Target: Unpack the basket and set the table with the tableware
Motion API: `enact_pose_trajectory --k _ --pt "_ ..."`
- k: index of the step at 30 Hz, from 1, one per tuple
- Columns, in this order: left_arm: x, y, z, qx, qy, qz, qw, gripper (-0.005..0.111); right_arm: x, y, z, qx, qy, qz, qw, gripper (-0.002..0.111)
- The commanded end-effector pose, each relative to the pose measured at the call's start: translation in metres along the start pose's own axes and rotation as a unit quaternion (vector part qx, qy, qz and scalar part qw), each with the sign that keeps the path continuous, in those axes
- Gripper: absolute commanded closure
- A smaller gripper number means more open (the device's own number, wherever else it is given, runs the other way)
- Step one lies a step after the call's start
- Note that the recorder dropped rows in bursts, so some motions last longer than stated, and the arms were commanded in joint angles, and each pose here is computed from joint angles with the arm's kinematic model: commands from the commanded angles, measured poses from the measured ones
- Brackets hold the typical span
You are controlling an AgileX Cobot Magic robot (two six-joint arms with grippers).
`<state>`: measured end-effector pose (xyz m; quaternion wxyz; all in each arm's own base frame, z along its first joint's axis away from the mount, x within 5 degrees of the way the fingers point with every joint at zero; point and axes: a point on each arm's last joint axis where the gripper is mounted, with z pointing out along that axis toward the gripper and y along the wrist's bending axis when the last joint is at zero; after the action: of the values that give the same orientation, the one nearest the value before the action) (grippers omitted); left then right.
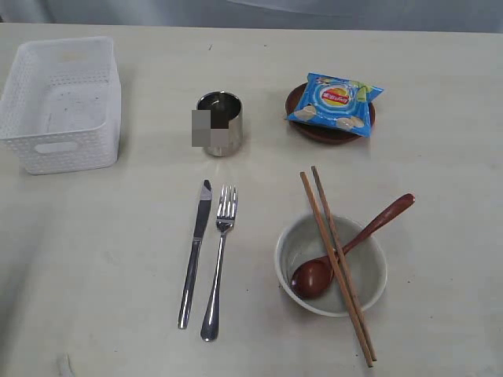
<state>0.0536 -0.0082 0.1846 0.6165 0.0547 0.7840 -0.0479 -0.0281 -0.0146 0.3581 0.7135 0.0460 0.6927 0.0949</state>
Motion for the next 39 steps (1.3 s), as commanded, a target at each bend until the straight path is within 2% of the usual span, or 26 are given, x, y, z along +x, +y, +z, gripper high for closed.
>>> enact_pose_trajectory --k 1,7,11,15,30,34,39 --pt "0.000 -0.001 0.000 0.004 -0.002 -0.002 1.000 0.107 -0.020 0.007 -0.002 -0.034 -0.113 0.001 0.993 0.109" --pt "0.000 -0.001 0.000 0.004 -0.002 -0.002 1.000 0.107 -0.041 0.015 -0.011 -0.092 -0.231 0.036 0.968 0.109" --pt "0.000 -0.001 0.000 0.004 -0.002 -0.002 1.000 0.107 -0.056 0.019 -0.022 -0.119 -0.329 0.038 0.936 0.109" --pt "0.000 -0.001 0.000 0.004 -0.002 -0.002 1.000 0.107 -0.062 0.020 -0.028 -0.129 -0.369 0.038 0.920 0.109" --pt "0.000 -0.001 0.000 0.004 -0.002 -0.002 1.000 0.107 -0.059 0.020 -0.025 -0.129 -0.367 0.038 0.921 0.109" --pt "0.000 -0.001 0.000 0.004 -0.002 -0.002 1.000 0.107 -0.045 0.019 -0.011 -0.134 -0.372 0.037 0.918 0.109" --pt "0.000 -0.001 0.000 0.004 -0.002 -0.002 1.000 0.107 -0.011 0.015 0.017 -0.122 -0.312 0.035 0.942 0.109"
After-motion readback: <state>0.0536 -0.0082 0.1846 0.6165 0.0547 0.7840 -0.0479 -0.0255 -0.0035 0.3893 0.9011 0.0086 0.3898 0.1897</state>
